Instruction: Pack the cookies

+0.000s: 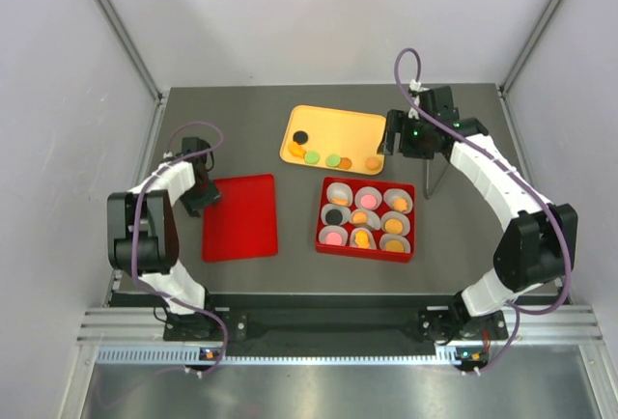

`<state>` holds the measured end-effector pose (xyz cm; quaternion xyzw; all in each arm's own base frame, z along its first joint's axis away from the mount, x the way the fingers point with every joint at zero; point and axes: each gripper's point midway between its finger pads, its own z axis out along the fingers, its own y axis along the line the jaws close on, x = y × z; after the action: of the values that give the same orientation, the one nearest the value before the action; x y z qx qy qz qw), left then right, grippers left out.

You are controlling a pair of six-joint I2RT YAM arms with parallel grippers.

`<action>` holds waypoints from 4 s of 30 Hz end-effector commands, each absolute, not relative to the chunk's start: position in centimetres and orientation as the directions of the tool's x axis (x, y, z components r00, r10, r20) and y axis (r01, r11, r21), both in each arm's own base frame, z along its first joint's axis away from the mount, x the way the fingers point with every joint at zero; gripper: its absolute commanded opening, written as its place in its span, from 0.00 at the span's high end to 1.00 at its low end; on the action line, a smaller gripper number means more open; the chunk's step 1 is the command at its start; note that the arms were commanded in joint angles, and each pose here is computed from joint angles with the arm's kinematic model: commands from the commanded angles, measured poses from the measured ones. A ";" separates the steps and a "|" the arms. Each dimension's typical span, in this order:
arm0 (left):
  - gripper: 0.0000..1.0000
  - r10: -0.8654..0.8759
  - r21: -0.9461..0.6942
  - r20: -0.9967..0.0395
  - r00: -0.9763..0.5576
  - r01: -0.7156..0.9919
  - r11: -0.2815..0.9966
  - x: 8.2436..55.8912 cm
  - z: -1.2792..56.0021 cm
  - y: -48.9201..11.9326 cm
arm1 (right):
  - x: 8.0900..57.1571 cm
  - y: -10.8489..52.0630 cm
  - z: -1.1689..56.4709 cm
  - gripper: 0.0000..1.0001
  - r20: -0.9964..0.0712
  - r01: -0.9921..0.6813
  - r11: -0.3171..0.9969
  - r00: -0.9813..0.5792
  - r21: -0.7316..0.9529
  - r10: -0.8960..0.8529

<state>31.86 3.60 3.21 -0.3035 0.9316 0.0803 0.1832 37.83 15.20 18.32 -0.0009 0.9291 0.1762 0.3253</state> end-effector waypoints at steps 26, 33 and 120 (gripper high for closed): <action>1.00 -0.492 -0.244 -0.340 -0.801 -0.430 0.869 35.4 7.5 1.1 | 36.6 30.0 20.4 0.20 -0.641 -0.518 0.740 -0.752 0.430 -0.154; 1.00 -0.474 -0.289 -0.367 -0.800 -0.386 0.876 34.5 10.2 0.2 | 36.1 35.4 18.5 0.20 -0.597 -0.572 0.672 -0.767 0.470 -0.235; 0.15 0.635 0.807 -0.576 0.515 0.231 0.544 24.4 30.1 -27.3 | 37.2 28.9 32.2 1.00 -0.296 -0.148 0.485 -0.924 0.862 0.243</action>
<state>23.69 -27.39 26.80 0.4931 0.5172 0.1113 0.6906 38.21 29.02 28.69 0.0464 0.8588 0.4845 0.1598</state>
